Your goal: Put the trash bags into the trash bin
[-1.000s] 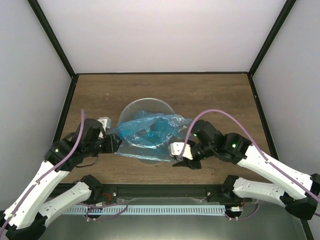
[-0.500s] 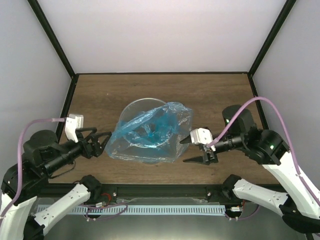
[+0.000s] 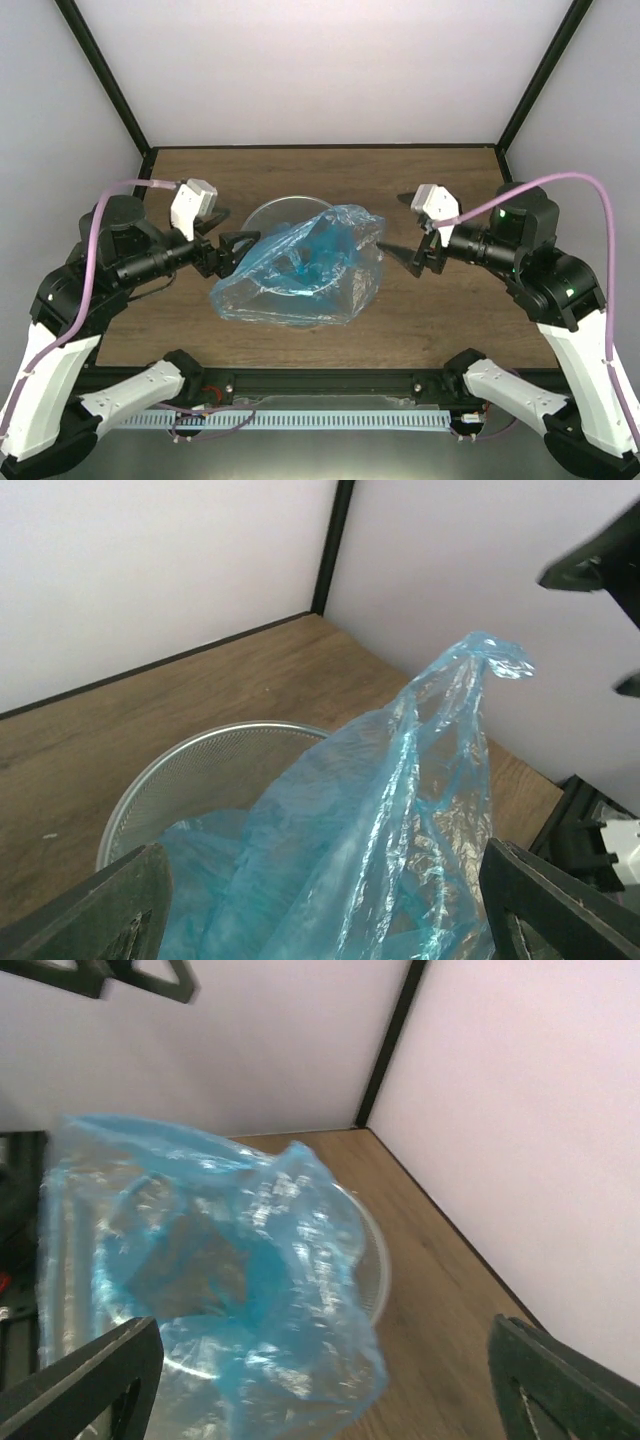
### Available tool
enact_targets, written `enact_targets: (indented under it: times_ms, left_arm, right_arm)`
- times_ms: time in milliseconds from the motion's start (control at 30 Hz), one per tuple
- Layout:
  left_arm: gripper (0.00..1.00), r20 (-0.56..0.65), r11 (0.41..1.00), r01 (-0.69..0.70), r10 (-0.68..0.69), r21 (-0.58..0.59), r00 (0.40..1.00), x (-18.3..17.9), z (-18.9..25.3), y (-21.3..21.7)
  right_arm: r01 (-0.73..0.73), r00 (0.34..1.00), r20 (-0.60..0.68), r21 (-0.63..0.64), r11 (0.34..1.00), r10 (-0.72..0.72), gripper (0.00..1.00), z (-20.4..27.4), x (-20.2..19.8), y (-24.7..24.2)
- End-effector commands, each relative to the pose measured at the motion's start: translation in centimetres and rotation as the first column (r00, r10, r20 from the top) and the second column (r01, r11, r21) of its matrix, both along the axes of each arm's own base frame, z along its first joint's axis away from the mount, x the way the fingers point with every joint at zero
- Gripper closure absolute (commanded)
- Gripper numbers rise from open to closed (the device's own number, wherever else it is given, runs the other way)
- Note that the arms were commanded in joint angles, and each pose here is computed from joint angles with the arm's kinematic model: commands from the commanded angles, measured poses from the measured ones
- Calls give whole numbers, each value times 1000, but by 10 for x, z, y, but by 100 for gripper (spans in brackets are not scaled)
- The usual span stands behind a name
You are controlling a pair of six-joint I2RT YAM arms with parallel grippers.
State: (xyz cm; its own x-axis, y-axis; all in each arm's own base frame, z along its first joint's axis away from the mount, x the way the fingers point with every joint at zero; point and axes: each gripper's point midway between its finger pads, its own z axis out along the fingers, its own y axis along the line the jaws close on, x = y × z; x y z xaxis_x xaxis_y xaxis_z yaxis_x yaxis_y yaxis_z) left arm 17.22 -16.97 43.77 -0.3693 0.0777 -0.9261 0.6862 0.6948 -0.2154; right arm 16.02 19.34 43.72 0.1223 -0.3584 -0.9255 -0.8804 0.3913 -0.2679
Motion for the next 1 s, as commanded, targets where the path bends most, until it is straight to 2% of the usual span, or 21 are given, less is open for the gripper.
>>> enact_targets:
  times_ms: [0,100,233,367,600,733,800,967]
  left_arm:
    - [14,87,993,112,-113,26,990,-1,7,-17]
    - [15,81,988,145,-148,50,986,-1,3,-25]
    - [14,91,985,142,-151,100,984,0,-6,-27]
    - [16,39,968,167,-177,189,983,6,-30,-47]
    - [16,38,926,170,-193,336,980,2,-46,-71]
    - [18,65,871,26,-67,490,996,15,-72,-60]
    - [20,114,850,-60,-1,523,993,21,-72,-51]
    - [31,217,869,-195,104,455,970,28,-41,-27]
  right_arm:
    - [182,982,-55,23,983,-181,7,-11,38,-12]
    - [189,975,-120,-9,982,-188,4,-38,45,-9]
    - [157,973,-171,-25,987,-159,7,-59,48,-2]
    - [82,979,-188,6,997,-79,20,-55,44,11]
    - [18,971,-238,16,1000,-14,45,-56,53,27]
    - [26,970,-242,11,1000,-22,59,-60,58,29]
    - [31,970,-241,12,999,-27,65,-61,60,29]
    - [28,971,-238,15,999,-24,77,-62,58,28]
